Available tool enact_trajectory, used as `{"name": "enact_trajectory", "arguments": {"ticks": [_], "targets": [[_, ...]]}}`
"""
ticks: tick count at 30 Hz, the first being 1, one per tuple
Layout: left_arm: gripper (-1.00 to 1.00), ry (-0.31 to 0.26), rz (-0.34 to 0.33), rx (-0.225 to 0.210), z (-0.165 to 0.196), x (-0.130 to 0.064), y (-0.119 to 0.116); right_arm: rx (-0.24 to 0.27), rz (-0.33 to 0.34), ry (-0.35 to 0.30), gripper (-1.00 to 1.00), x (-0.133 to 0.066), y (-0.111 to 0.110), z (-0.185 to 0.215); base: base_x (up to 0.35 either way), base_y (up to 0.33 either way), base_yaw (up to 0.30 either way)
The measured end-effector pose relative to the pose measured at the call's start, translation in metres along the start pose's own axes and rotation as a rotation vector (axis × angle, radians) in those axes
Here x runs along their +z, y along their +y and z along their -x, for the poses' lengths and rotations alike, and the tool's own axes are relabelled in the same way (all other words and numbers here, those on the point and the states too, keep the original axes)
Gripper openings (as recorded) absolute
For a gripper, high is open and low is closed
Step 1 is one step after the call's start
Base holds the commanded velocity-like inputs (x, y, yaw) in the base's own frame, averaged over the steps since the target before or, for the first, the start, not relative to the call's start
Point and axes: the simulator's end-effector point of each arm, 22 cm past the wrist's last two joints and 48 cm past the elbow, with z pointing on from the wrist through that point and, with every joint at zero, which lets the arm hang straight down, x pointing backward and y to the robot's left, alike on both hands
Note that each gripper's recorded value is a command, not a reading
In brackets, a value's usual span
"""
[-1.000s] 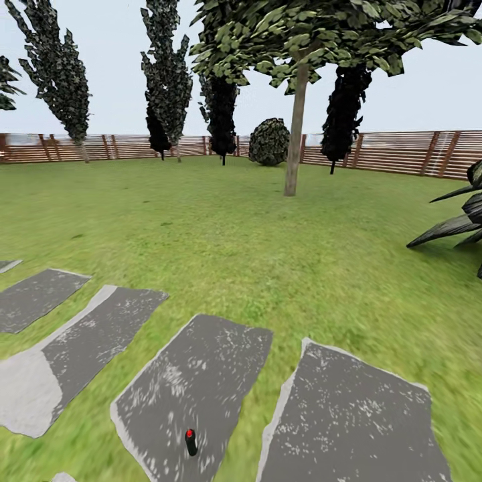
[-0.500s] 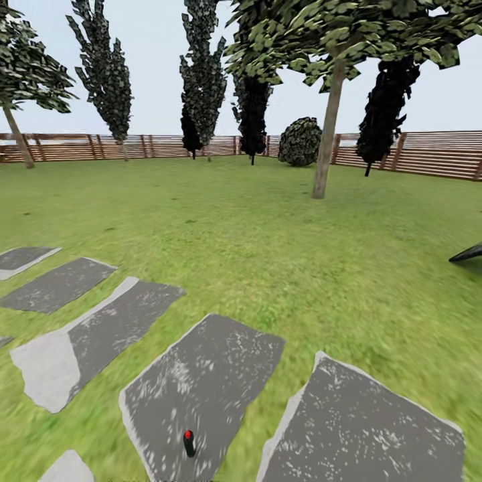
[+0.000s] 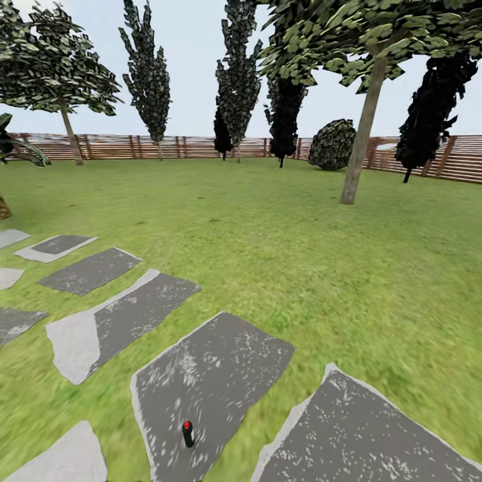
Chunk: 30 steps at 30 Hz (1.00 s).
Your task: Pick up the pesticide atomizer in the garden and spray insectifuge to fully cover both potted plants in the garden.
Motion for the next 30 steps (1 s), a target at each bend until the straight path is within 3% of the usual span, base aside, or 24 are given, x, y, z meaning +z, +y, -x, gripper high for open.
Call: {"name": "enact_trajectory", "arguments": {"ticks": [10,30], "targets": [[1.00,0.002,0.018,0.012,0.000,0.000,0.015,0.000,0.000,0.000,1.00,0.000,0.000,0.000,0.043,-0.274,0.277],[1.00,0.001,0.019,0.014,0.001,0.001,0.017,0.000,0.000,-0.001,1.00,0.000,0.000,0.001,0.185,-0.279,0.277]]}}
